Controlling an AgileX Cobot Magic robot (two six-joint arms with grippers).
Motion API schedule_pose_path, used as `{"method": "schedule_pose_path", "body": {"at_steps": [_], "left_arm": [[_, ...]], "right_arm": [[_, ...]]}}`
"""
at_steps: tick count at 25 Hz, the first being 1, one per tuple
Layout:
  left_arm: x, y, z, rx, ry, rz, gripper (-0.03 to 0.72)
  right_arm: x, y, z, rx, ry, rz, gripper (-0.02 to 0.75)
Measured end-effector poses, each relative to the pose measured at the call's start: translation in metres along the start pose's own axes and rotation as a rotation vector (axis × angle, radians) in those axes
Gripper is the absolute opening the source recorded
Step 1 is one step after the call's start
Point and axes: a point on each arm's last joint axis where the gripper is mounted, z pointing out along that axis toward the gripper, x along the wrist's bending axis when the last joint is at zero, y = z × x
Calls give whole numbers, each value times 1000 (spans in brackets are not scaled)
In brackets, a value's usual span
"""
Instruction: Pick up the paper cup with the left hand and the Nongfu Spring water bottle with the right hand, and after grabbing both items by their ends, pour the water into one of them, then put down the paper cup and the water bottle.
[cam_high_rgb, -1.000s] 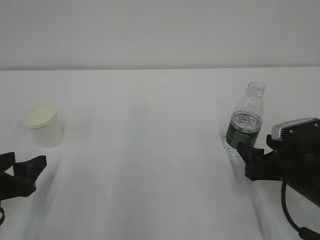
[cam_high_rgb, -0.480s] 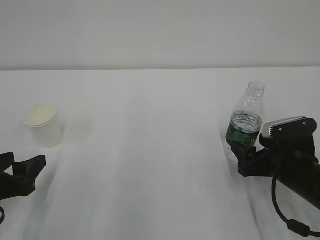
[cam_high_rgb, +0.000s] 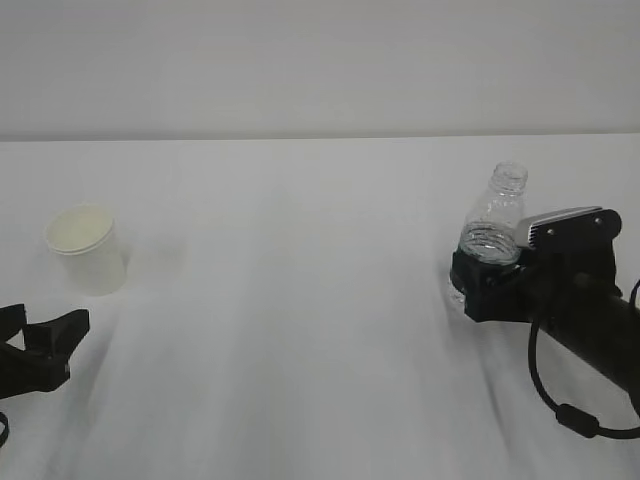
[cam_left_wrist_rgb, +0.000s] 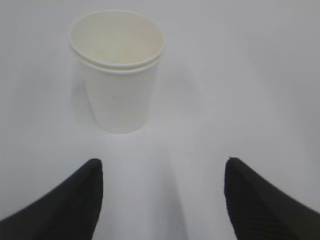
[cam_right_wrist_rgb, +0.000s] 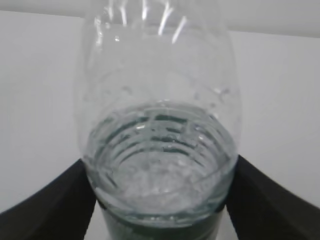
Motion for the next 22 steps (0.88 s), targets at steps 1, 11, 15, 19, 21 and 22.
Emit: {"method": "schedule_pose_path", "body": {"at_steps": [1, 11, 15, 19, 21, 22], "left_arm": [[0, 0, 0, 0, 0, 0, 547], [1, 0, 0, -1, 8, -4, 547], [1, 0, 0, -1, 10, -5, 547], [1, 0, 0, -2, 14, -6, 547], [1, 0, 0, -2, 14, -6, 547], [2, 0, 0, -2, 17, -8, 547]], "right_arm": [[0, 1, 2, 2, 0, -1, 588], [0, -11, 11, 39, 12, 0, 588], [1, -16, 13, 48, 20, -1, 588], [0, -11, 18, 22, 22, -5, 588], [0, -10, 20, 13, 23, -6, 588], [0, -9, 21, 7, 22, -7, 588]]}}
